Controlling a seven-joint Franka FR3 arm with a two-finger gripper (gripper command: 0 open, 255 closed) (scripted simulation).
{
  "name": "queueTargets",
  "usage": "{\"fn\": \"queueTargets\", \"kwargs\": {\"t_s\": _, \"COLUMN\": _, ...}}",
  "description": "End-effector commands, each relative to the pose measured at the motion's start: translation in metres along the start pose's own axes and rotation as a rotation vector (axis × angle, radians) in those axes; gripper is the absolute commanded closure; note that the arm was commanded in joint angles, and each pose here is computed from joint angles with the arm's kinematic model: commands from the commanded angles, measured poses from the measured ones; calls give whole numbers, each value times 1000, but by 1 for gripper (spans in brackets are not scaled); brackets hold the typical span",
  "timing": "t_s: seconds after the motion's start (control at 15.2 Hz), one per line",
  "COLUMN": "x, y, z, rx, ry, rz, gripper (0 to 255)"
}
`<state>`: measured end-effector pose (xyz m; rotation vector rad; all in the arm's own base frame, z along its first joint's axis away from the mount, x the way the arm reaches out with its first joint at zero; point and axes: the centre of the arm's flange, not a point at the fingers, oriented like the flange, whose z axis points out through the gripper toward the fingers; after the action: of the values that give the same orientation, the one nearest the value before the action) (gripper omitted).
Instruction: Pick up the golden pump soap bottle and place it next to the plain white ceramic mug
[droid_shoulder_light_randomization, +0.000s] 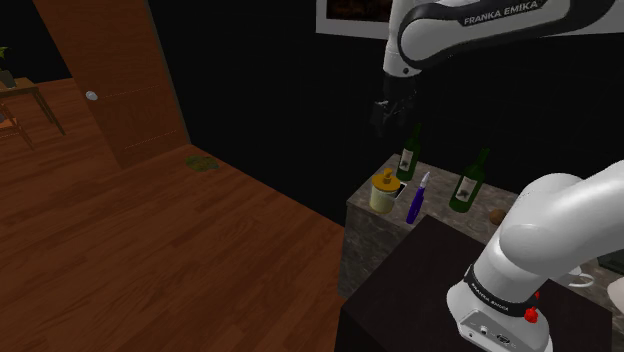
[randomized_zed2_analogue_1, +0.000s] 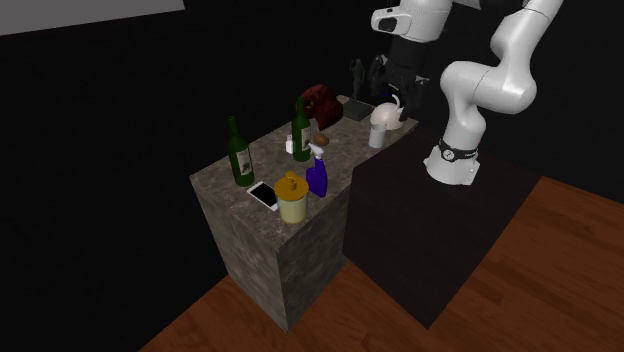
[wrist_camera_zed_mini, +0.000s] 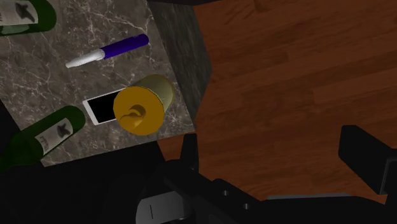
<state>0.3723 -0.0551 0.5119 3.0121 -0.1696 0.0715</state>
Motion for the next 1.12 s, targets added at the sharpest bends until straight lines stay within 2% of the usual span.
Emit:
{"fn": "queueTargets", "kwargs": {"t_s": 0.0, "x": 9, "y": 11, "z": 25, "rx": -5, "ry": -4, "rz": 4, "gripper": 0}}
{"fn": "queueTargets", "kwargs": {"t_s": 1.06, "x": 80, "y": 109, "z": 198, "rx": -42, "ry": -49, "rz": 43, "gripper": 0}}
